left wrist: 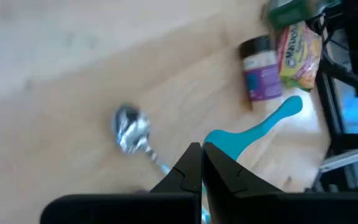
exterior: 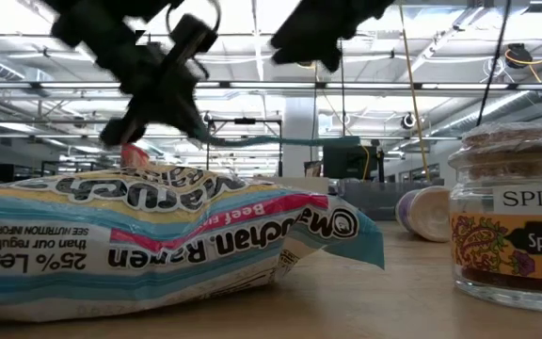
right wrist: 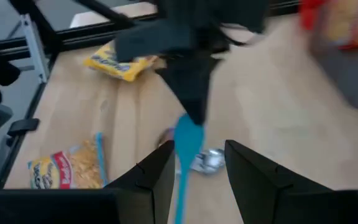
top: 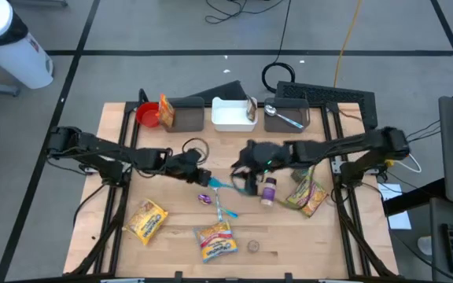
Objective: Pick & Place Food Item
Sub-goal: Put the blue baby spoon into the right black bin
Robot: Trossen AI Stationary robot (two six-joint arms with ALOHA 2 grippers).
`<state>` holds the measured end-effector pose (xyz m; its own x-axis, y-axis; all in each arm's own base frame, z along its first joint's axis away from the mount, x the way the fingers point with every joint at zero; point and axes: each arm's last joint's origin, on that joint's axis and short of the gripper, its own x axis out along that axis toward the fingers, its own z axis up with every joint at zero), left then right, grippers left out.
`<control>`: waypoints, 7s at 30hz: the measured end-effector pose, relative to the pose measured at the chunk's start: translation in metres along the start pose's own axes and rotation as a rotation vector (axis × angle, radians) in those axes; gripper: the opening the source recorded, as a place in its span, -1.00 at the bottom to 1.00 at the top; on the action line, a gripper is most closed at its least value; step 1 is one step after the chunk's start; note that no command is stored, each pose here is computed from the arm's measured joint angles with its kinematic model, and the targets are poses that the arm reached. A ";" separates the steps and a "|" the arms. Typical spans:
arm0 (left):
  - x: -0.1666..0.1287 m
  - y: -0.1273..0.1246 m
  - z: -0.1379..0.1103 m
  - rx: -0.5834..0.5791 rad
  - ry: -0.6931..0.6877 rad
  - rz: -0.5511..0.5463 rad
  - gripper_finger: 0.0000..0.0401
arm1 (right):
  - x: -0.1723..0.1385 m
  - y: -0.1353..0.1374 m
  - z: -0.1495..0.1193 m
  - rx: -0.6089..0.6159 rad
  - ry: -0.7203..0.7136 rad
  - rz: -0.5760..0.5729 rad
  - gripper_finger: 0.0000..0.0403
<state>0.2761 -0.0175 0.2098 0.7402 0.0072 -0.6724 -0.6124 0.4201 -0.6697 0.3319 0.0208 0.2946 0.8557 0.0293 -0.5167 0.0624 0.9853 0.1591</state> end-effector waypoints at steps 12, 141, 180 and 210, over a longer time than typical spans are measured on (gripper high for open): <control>-0.078 -0.076 0.089 0.193 -0.250 0.120 -0.99 | -0.079 -0.014 0.033 -0.111 -0.068 -0.244 -0.25; -0.111 -0.084 0.133 0.308 -0.320 0.115 -0.68 | -0.009 -0.043 0.056 -0.333 0.175 -0.547 -0.90; -0.212 -0.046 0.146 0.847 -0.352 -0.309 -0.07 | -0.118 -0.184 0.042 0.223 0.296 -0.665 -0.90; -0.098 -0.009 0.160 0.583 -0.685 -0.496 -0.12 | -0.109 -0.276 -0.071 0.214 0.556 -0.552 -0.90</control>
<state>0.2537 0.1228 0.3319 0.9847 0.1525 0.0846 -0.0999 0.8909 -0.4431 0.1847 -0.2421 0.2469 0.2956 -0.3167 -0.9013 0.5459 0.8302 -0.1127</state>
